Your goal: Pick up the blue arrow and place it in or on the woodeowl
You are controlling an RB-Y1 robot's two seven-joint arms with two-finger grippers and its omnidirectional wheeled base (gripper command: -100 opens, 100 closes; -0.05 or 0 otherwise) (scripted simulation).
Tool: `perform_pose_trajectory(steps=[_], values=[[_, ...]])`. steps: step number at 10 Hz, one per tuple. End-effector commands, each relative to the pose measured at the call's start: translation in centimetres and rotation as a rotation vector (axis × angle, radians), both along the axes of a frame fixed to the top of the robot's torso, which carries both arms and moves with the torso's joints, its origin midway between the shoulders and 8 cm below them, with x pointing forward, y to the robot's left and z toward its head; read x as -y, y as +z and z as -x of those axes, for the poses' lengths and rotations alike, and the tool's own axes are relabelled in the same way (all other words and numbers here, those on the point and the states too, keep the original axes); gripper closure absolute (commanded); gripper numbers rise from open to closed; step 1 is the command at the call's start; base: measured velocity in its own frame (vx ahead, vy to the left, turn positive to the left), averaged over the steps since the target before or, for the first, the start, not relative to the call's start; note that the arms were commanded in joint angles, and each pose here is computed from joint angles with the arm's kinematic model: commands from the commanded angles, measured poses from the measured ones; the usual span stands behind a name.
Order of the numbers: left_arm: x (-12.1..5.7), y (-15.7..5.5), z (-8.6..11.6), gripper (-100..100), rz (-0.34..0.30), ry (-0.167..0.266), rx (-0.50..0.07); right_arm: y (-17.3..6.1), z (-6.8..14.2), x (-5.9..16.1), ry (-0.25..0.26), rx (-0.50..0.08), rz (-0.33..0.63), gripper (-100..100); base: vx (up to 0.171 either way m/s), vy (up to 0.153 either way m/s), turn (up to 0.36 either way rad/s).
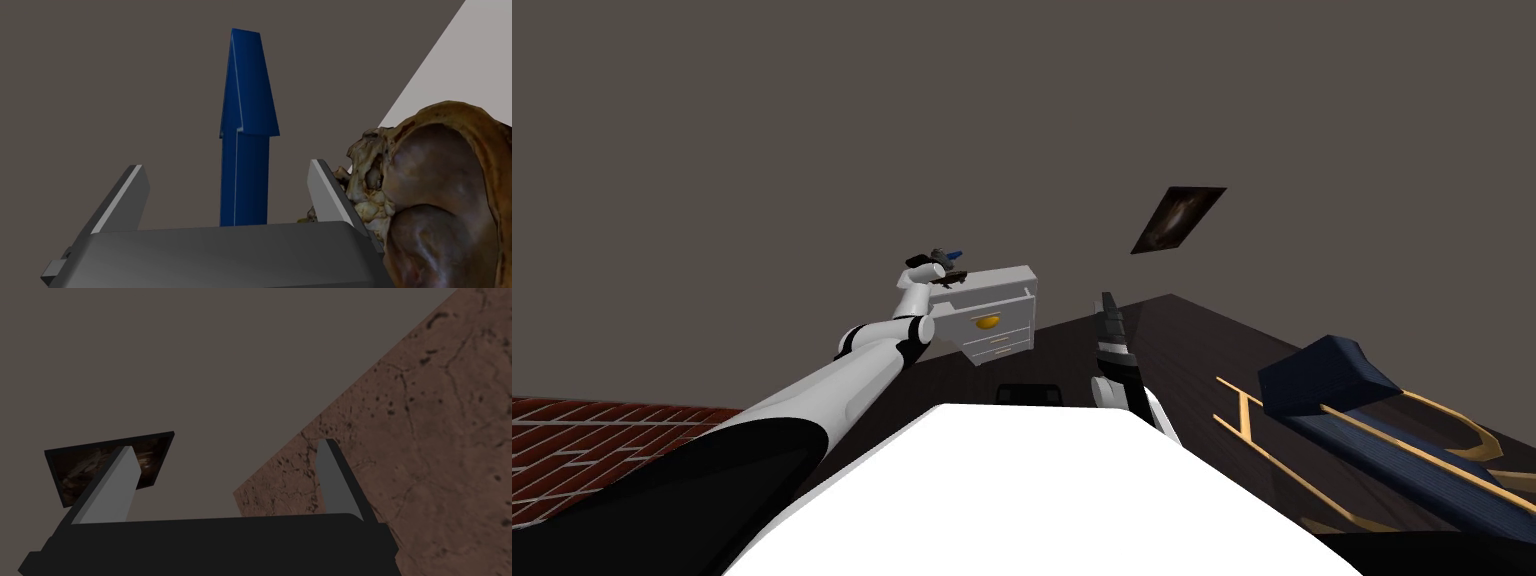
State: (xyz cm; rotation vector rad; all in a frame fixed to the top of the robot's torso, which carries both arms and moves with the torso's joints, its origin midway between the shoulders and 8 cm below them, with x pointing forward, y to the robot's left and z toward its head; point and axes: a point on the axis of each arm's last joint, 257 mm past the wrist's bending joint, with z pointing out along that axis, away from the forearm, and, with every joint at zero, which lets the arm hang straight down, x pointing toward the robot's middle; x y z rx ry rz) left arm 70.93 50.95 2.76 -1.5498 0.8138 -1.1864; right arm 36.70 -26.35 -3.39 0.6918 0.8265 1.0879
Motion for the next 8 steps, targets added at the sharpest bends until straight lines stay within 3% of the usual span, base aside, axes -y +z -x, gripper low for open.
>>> perform_pose_trajectory(steps=[1,2,3,8], values=[[0.0,0.0,0.0,-100,0.000,0.000,0.000,0.0,0.0,0.0,0.000,0.000,0.000,0,0.000,0.000,0.000],[0.0,0.0,0.0,0,0.000,0.000,0.000,0.0,0.0,0.0,0.000,0.000,0.000,0,0.000,0.000,0.000],[-0.3,1.3,0.1,-100,-0.001,0.000,-0.005,0.0,0.0,0.0,0.000,0.000,0.000,0,0.012,-0.014,-0.019],[-0.8,4.0,0.3,-100,-0.001,0.002,-0.014,0.0,0.0,0.0,0.000,0.000,0.000,0,0.019,-0.019,-0.010]])
